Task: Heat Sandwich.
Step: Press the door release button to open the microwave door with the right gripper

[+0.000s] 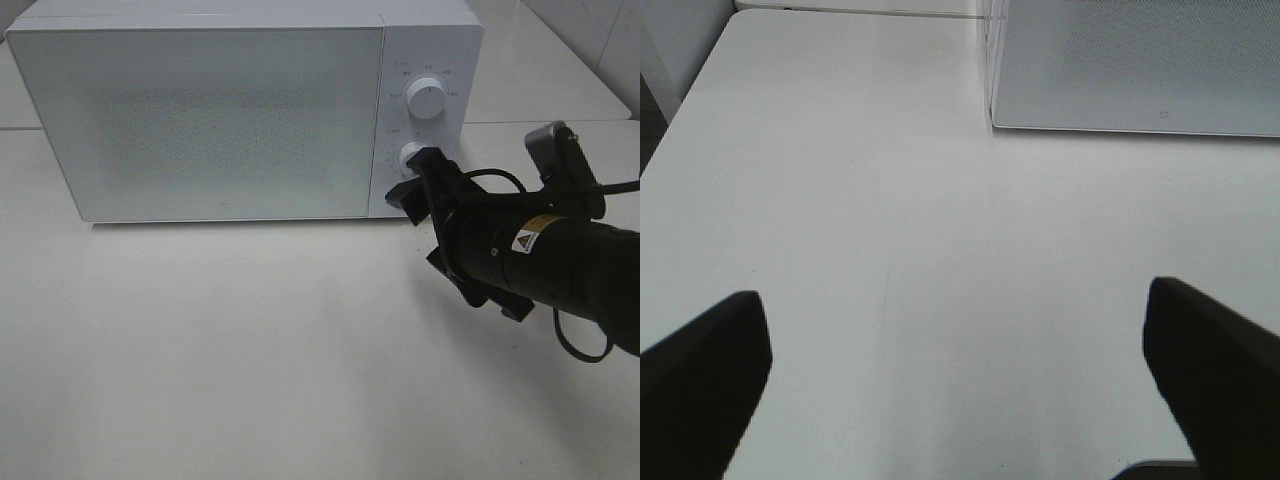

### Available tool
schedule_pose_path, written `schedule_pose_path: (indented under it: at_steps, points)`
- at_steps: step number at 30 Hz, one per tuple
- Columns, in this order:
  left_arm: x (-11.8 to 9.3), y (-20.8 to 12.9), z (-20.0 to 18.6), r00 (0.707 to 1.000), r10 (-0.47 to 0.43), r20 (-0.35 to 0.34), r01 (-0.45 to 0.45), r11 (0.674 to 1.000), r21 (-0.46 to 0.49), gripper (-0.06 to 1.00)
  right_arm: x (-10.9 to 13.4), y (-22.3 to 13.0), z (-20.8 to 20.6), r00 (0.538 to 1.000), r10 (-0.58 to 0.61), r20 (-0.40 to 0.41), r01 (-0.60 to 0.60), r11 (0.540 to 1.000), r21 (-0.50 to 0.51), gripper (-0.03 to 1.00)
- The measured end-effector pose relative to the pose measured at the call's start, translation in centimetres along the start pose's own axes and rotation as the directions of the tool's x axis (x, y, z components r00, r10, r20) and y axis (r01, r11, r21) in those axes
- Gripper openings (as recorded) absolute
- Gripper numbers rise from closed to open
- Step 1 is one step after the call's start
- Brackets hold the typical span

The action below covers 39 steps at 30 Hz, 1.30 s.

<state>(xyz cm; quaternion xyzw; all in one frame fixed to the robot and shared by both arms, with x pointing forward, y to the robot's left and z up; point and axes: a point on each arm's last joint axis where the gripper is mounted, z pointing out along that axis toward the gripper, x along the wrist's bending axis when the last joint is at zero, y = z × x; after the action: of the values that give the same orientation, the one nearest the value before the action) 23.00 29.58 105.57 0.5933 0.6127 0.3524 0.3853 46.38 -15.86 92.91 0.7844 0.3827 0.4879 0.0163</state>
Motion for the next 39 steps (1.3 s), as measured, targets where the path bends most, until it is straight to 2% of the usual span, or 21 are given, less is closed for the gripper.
schedule_pose_path:
  at_steps: [1,2,4,5,6,7,9,10,11,12,13,14,15,18,19,20,23,27,29,33,39]
  points:
    - [0.0,0.0,0.0,1.0,0.0,0.0,0.0,1.0,0.0,0.95,0.3,-0.1,-0.5,0.995,-0.099,0.028,0.097,0.994,0.049,0.75]
    - [0.0,0.0,0.0,1.0,0.0,0.0,0.0,1.0,0.0,0.95,0.3,-0.1,-0.5,0.995,-0.099,0.028,0.097,0.994,0.049,0.75]
    - [0.0,0.0,0.0,1.0,0.0,0.0,0.0,1.0,0.0,0.95,0.9,0.0,-0.9,0.979,-0.199,0.034,0.195,0.976,0.092,0.75]
    - [0.0,0.0,0.0,1.0,0.0,0.0,0.0,1.0,0.0,0.95,1.5,0.0,-1.2,0.952,-0.306,0.034,0.298,0.944,0.143,0.75]
    - [0.0,0.0,0.0,1.0,0.0,0.0,0.0,1.0,0.0,0.95,1.5,0.0,-1.2,0.952,-0.306,0.034,0.298,0.944,0.143,0.75]
    - [0.0,0.0,0.0,1.0,0.0,0.0,0.0,1.0,0.0,0.95,1.8,0.0,-1.4,0.935,-0.355,0.028,0.346,0.924,0.164,0.75]
    - [0.0,0.0,0.0,1.0,0.0,0.0,0.0,1.0,0.0,0.95,2.3,-0.1,-1.7,0.901,-0.434,0.021,0.42,0.881,0.219,0.75]
    - [0.0,0.0,0.0,1.0,0.0,0.0,0.0,1.0,0.0,0.95,2.7,-0.2,-2.0,0.864,-0.504,0.008,0.483,0.833,0.271,0.75]
    - [0.0,0.0,0.0,1.0,0.0,0.0,0.0,1.0,0.0,0.95,2.7,-0.2,-2.0,0.864,-0.504,0.008,0.483,0.833,0.271,0.75]
    - [0.0,0.0,0.0,1.0,0.0,0.0,0.0,1.0,0.0,0.95,2.8,-0.3,-2.1,0.843,-0.538,0.003,0.512,0.804,0.303,0.75]
    - [0.0,0.0,0.0,1.0,0.0,0.0,0.0,1.0,0.0,0.95,2.8,-0.4,-2.3,0.821,-0.57,-0.006,0.539,0.774,0.333,0.75]
    - [0.0,0.0,0.0,1.0,0.0,0.0,0.0,1.0,0.0,0.95,2.9,-0.5,-2.6,0.784,-0.621,-0.023,0.58,0.718,0.386,0.75]
    - [0.0,0.0,0.0,1.0,0.0,0.0,0.0,1.0,0.0,0.95,2.9,-0.5,-2.6,0.784,-0.621,-0.023,0.58,0.718,0.386,0.75]
    - [0.0,0.0,0.0,1.0,0.0,0.0,0.0,1.0,0.0,0.95,2.9,-0.7,-3.1,0.724,-0.687,-0.052,0.629,0.628,0.458,0.75]
    - [0.0,0.0,0.0,1.0,0.0,0.0,0.0,1.0,0.0,0.95,2.8,-0.8,-3.6,0.693,-0.718,-0.065,0.646,0.58,0.496,0.75]
    - [0.0,0.0,0.0,1.0,0.0,0.0,0.0,1.0,0.0,0.95,2.8,-0.8,-3.6,0.693,-0.718,-0.065,0.646,0.58,0.496,0.75]
    - [0.0,0.0,0.0,1.0,0.0,0.0,0.0,1.0,0.0,0.95,3.0,-0.4,-4.8,0.633,-0.769,-0.088,0.687,0.506,0.521,0.75]
    - [0.0,0.0,0.0,1.0,0.0,0.0,0.0,1.0,0.0,0.95,3.3,0.1,-6.5,0.591,-0.8,-0.105,0.718,0.462,0.52,0.75]
    - [0.0,0.0,0.0,1.0,0.0,0.0,0.0,1.0,0.0,0.95,3.4,0.3,-6.9,0.583,-0.805,-0.108,0.725,0.456,0.517,0.75]
    - [0.0,0.0,0.0,1.0,0.0,0.0,0.0,1.0,0.0,0.95,3.7,1.1,-9.8,0.534,-0.837,-0.12,0.759,0.412,0.504,0.75]
    - [0.0,0.0,0.0,1.0,0.0,0.0,0.0,1.0,0.0,0.95,3.8,1.9,-13.0,0.506,-0.854,-0.125,0.785,0.395,0.477,0.75]
